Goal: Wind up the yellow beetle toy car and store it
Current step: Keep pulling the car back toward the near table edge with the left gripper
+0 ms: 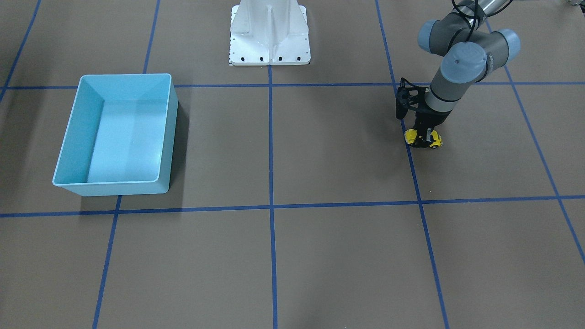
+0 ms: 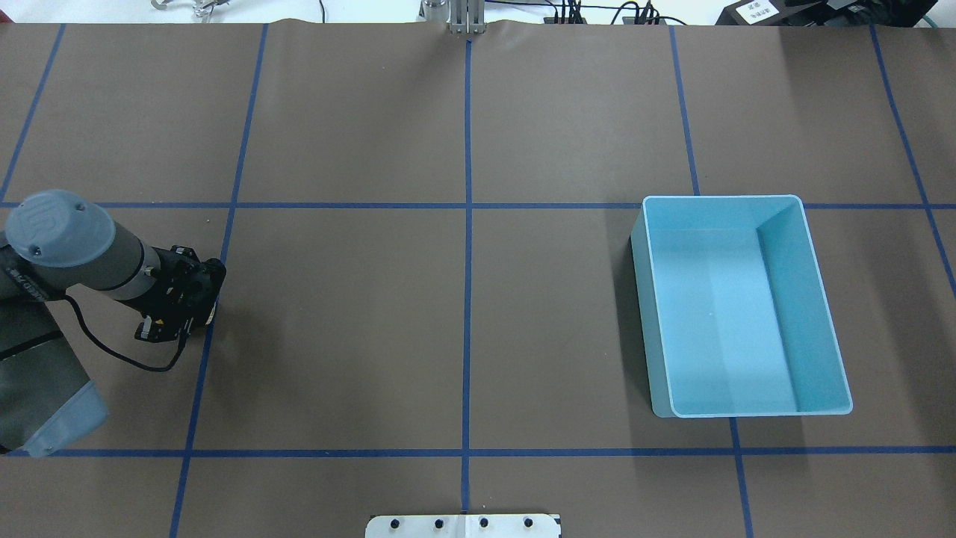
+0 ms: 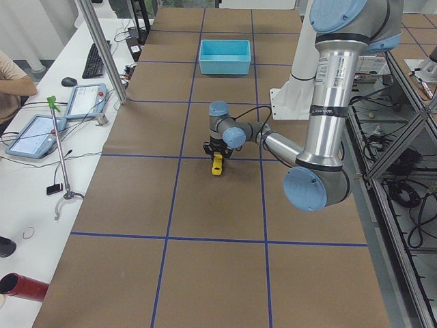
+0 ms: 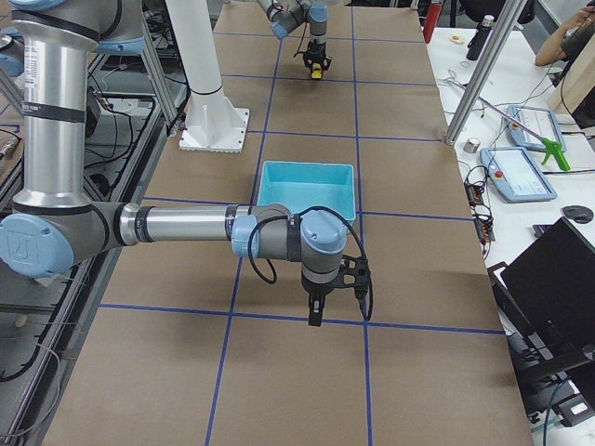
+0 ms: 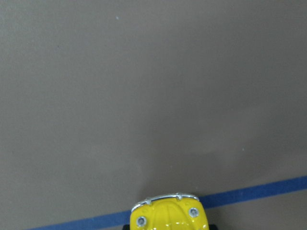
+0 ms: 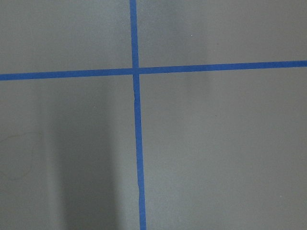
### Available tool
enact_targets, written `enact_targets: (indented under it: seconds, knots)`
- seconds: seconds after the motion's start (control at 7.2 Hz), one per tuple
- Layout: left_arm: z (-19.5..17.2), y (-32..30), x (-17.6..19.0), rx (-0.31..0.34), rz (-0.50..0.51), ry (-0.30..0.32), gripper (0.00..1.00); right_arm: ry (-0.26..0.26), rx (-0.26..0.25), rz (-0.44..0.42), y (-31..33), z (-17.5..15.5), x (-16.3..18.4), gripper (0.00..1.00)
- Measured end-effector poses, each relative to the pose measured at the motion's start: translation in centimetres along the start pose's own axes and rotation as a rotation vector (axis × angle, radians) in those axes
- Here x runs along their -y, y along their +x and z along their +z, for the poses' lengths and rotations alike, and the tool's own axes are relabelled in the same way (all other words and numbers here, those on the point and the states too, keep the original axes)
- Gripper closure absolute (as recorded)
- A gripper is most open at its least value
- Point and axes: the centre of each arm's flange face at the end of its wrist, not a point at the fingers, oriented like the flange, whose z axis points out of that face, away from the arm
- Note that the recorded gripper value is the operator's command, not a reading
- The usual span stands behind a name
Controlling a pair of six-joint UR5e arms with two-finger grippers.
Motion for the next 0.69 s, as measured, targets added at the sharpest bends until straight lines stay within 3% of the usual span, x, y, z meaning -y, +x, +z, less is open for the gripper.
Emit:
enact_targets:
  seconds: [0.69]
  knots:
    - [0.3,1.7,-3.5,-0.003,-0.005,0.025,1.0,-0.001,0.0,0.001,0.0,0.0,0.0,0.0]
